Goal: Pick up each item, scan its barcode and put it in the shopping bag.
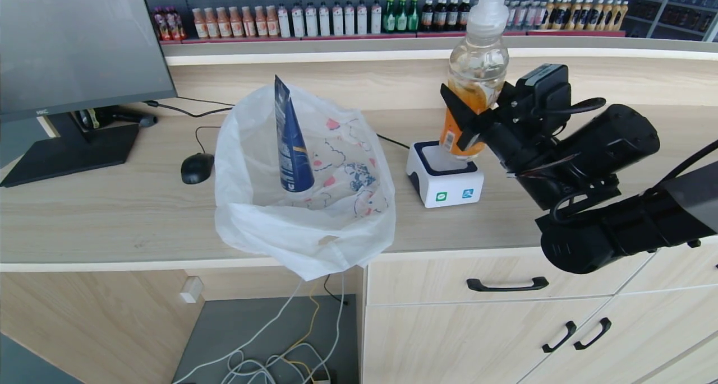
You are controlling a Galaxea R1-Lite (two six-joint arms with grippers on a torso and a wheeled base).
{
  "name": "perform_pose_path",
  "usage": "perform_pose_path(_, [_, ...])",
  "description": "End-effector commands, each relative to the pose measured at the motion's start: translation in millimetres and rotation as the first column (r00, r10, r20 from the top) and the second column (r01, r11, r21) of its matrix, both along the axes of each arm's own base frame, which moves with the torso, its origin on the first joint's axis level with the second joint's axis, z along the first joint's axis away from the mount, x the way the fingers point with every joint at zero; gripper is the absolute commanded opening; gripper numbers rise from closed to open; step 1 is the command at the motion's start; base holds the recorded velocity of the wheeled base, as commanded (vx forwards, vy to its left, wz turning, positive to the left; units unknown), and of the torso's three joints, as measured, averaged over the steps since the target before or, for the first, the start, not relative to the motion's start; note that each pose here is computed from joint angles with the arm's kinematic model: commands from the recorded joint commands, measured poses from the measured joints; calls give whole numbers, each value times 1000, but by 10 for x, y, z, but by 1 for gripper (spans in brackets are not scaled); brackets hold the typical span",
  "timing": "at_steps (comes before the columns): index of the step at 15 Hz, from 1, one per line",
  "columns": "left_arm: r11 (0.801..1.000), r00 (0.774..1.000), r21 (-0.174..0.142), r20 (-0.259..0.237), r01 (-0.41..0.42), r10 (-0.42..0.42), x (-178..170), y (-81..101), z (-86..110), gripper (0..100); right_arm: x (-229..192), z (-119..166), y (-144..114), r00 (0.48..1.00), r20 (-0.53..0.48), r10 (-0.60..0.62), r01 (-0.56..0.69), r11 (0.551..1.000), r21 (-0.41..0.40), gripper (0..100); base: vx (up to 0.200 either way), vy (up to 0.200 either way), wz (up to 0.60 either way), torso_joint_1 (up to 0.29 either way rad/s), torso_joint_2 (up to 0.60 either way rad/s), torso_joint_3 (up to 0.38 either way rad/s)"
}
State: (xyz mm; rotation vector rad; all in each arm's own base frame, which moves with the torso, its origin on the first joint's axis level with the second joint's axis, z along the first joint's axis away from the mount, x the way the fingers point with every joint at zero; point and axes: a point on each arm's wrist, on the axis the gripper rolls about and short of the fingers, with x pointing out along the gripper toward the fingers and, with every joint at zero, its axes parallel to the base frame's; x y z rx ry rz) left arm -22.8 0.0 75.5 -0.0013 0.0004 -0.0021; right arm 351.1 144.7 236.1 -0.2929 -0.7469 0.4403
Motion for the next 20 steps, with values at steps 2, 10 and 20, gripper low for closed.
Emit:
perform_pose_path(2, [1000, 1000, 0, 0, -1, 1, 0, 0, 0, 100, -119, 53, -50, 998, -65, 16, -9, 994, 108, 0, 0, 0, 0, 0, 0, 0])
perform_pose_path(10, [1000, 1000, 4, 0, -1, 1, 0, 0, 0, 100, -450, 159, -113, 988, -124, 93, -66, 976, 209, 0, 0, 0, 0, 0, 0, 0])
perform_pose_path(20, [1000, 1000, -2, 0, -1, 1, 0, 0, 0, 100, -565, 201, 17, 981, -130, 147, -111, 962, 251, 0, 0, 120, 0, 4, 3, 1])
